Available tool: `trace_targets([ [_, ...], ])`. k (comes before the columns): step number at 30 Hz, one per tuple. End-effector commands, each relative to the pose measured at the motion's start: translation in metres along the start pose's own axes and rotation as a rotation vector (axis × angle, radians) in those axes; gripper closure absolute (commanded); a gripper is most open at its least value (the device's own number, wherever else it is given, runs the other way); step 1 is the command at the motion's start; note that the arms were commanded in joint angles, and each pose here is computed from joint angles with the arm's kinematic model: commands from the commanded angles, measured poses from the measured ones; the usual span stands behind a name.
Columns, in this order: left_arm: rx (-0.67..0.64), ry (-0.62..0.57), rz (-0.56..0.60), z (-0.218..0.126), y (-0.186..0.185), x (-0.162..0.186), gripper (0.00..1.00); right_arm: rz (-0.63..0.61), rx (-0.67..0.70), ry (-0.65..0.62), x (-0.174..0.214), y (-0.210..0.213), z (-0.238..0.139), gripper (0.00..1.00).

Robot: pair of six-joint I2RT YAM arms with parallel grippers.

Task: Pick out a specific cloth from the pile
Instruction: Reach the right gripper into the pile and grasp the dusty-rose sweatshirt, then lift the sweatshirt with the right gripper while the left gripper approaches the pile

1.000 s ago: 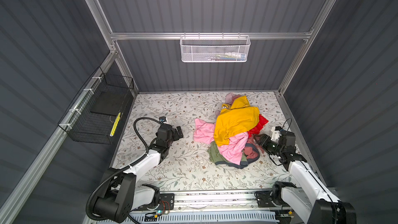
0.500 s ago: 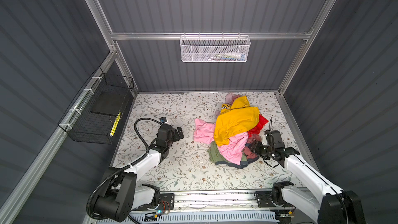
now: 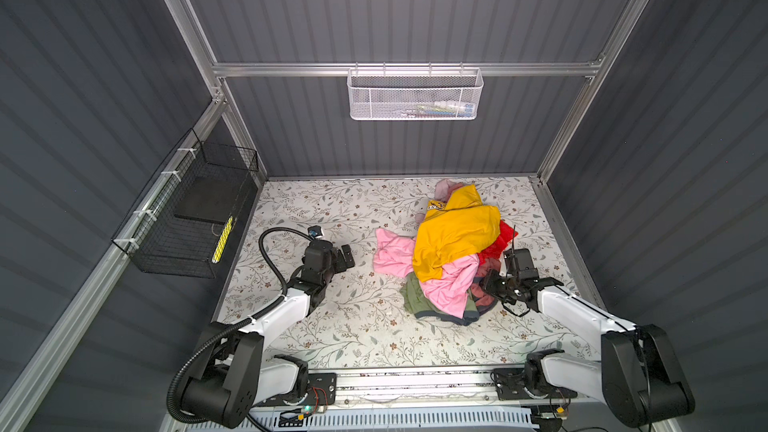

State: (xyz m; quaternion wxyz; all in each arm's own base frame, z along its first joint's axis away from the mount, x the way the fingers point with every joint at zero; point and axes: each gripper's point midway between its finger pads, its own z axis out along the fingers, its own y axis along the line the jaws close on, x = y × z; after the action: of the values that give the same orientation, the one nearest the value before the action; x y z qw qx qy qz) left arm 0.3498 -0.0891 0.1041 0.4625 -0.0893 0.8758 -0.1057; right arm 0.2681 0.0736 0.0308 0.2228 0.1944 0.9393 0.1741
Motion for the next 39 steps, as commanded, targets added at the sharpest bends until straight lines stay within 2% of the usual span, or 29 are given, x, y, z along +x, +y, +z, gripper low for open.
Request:
trace_targets([
  [1,-0.005,-0.002,-0.005,-0.002,0.0,-0.004,0.0,-0.014,-0.054,-0.077,-0.016,0.012,-0.002,0.82],
  [5,-0.008,0.003,-0.002,-0.002,0.001,-0.003,0.0,-0.033,-0.073,-0.138,-0.023,0.016,-0.013,1.0],
  [12,0.004,0.014,-0.013,0.0,-0.002,-0.001,0.0,-0.075,-0.157,-0.294,-0.041,0.032,-0.052,1.0],
  [24,0.023,0.034,-0.022,0.002,-0.006,0.003,0.0,-0.13,-0.21,-0.502,-0.07,0.052,-0.123,1.0],
  [39,0.025,0.079,0.007,0.009,-0.013,0.013,0.0,-0.167,-0.21,-0.61,-0.09,0.066,-0.172,1.0],
])
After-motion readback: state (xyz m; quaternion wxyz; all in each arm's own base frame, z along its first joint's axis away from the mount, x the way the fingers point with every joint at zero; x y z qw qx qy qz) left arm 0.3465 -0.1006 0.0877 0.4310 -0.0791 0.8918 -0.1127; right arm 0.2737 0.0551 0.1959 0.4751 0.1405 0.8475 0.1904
